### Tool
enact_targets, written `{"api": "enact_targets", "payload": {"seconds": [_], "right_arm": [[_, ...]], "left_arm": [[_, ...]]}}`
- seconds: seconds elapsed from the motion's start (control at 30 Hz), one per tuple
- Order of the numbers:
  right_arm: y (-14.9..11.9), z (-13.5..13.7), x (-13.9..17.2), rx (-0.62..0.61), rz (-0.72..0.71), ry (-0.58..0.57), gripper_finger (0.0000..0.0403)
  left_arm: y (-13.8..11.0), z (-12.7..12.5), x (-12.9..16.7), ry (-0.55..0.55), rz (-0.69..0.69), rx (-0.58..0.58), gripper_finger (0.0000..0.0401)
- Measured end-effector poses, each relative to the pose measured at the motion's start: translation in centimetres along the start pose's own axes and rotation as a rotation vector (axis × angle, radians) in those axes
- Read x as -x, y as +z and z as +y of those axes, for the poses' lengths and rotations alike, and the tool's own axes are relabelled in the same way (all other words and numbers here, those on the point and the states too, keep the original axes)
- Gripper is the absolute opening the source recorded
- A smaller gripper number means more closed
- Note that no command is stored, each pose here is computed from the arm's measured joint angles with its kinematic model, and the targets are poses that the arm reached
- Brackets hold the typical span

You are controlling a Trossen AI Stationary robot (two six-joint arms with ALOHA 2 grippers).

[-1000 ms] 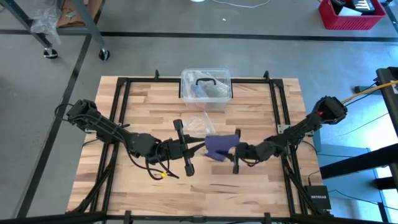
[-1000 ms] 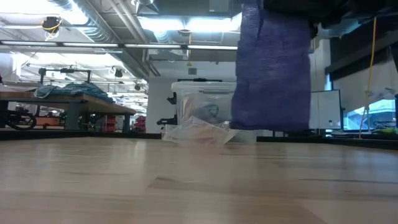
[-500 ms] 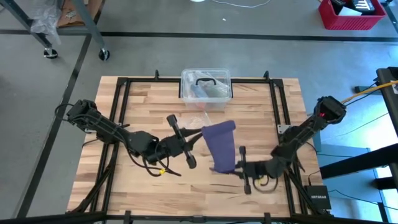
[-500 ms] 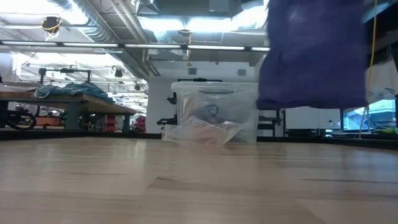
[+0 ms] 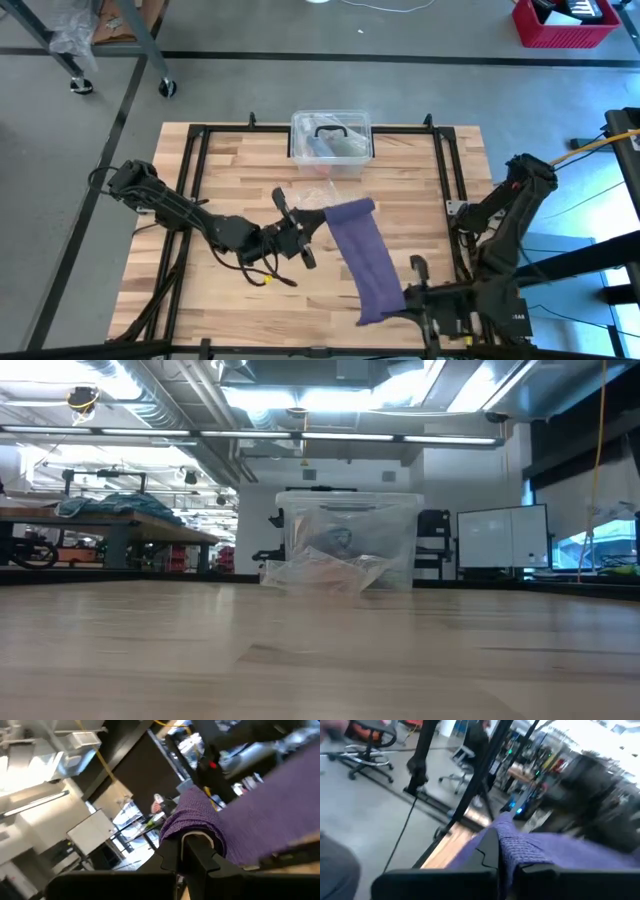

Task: Roll bandage
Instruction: Roll the blue bandage

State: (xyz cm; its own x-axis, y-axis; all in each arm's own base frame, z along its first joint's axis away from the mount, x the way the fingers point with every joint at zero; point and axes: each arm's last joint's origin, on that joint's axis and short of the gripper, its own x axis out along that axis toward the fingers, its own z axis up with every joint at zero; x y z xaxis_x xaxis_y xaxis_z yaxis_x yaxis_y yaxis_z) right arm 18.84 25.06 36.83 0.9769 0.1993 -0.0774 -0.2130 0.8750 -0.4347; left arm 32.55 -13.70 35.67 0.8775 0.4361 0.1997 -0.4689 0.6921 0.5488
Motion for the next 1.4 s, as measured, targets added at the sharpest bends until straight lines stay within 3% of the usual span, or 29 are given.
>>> {"api": "enact_targets", "payload": {"seconds": [0.17, 0.33, 0.63, 0.77, 0.93, 1.13, 1.4], "right_arm": [[3.8, -2.9, 0.2, 0.034, -0.056, -0.07, 0.0002], [5.9, -7.1, -0.6, 0.02, -0.053, -0.184, 0.0002], [5.2, -15.4, -2.3, 0.024, 0.136, -0.361, 0.0002], [3.5, -18.5, -3.2, -0.017, 0.207, -0.434, 0.0002], [0.2, -21.7, -4.3, -0.119, 0.35, -0.501, 0.0014], [-5.4, -24.2, -5.9, -0.32, 0.589, -0.451, 0.0113], [-12.8, -24.8, -8.1, -0.56, 0.82, -0.353, 0.0238]], "left_arm": [[-1.5, -2.0, 0.2, -0.101, -0.001, 0.003, 0.0002], [-2.7, -4.4, 0.0, -0.156, 0.026, -0.002, 0.0002], [-2.1, -6.2, 1.7, -0.276, -0.027, 0.019, 0.0002], [-1.7, -6.5, 2.3, -0.316, -0.061, 0.019, 0.0002], [-1.5, -6.3, 2.2, -0.307, -0.064, 0.107, 0.0002], [-2.6, -6.0, 1.0, -0.301, 0.008, 0.238, 0.0002], [-4.9, -5.9, -0.3, -0.308, 0.166, 0.366, 0.0007]]}}
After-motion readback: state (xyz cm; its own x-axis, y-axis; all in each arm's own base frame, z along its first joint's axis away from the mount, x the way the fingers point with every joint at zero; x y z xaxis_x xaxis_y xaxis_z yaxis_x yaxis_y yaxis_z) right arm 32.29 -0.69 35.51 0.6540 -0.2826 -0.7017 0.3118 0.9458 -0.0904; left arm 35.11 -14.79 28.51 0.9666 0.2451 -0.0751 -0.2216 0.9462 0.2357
